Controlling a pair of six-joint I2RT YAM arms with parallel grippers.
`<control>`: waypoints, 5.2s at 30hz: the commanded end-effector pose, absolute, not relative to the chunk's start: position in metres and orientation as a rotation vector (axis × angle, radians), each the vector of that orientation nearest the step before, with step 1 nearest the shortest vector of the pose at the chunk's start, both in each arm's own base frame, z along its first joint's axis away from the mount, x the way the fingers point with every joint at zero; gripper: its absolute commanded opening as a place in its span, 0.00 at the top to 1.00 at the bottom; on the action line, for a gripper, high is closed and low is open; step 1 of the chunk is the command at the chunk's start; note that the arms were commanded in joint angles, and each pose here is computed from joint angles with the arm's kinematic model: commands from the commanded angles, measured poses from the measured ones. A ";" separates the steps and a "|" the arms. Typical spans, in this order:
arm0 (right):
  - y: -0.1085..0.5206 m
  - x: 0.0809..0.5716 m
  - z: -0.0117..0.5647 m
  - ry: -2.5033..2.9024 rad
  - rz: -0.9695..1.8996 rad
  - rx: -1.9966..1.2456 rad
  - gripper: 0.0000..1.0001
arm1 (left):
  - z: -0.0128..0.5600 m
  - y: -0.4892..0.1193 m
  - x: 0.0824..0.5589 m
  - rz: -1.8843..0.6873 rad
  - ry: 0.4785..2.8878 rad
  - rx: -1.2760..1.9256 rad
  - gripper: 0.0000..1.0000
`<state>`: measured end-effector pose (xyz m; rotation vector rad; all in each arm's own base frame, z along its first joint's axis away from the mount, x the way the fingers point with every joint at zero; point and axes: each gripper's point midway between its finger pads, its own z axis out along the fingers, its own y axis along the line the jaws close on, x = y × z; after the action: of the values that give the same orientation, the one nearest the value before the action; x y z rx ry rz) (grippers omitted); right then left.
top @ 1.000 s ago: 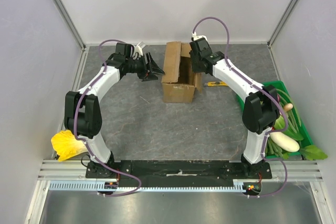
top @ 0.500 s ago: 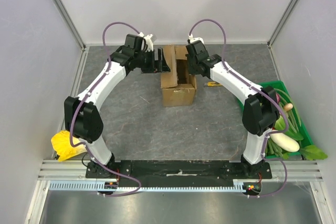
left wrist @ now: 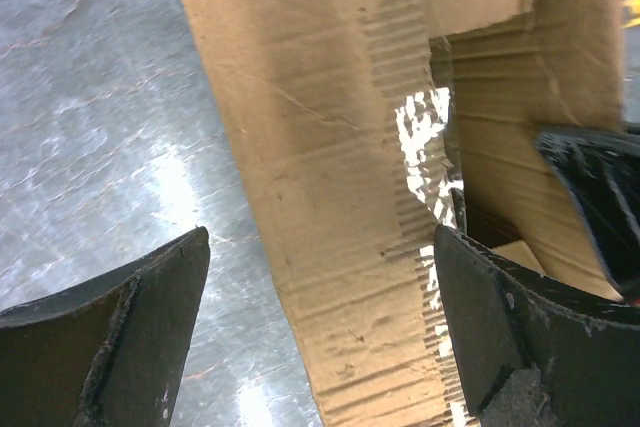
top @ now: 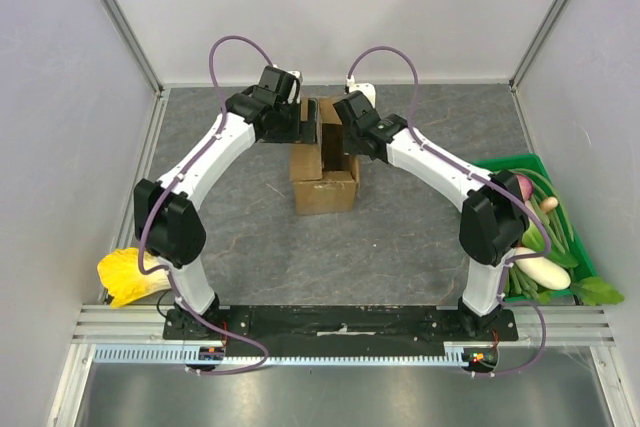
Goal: Unpack the express box
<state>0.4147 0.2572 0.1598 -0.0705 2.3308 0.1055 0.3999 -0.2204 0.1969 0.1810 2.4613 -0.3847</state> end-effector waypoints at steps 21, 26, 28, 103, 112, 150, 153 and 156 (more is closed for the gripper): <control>0.285 0.399 0.150 2.271 0.297 -0.015 0.93 | 0.162 -0.212 0.411 -0.175 2.580 0.165 0.00; 0.290 0.401 0.155 2.245 0.321 -0.011 0.93 | 0.163 -0.217 0.413 -0.200 2.590 0.140 0.00; 0.291 0.401 0.157 2.239 0.318 -0.022 0.93 | 0.167 -0.223 0.414 -0.240 2.583 0.138 0.00; 0.296 0.393 0.150 2.289 0.291 0.015 0.95 | 0.212 -0.167 0.399 -0.764 2.340 -0.232 0.39; 0.296 0.392 0.152 2.282 0.291 0.022 0.94 | 0.219 -0.179 0.401 -0.870 2.287 -0.230 0.38; 0.257 0.379 0.288 1.963 0.127 -0.330 0.09 | 0.214 -0.215 0.399 -0.794 2.359 0.591 0.98; 0.262 0.374 0.292 1.921 0.117 -0.502 0.06 | 0.215 -0.216 0.388 -0.832 2.362 0.648 0.98; 0.272 0.366 0.284 1.876 0.127 -0.720 0.04 | 0.219 -0.217 0.375 -0.869 2.337 0.697 0.98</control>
<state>0.3717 0.2588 0.2747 -0.4043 1.9893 0.1326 0.3879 -0.1983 0.1707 0.5080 2.5393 -0.7179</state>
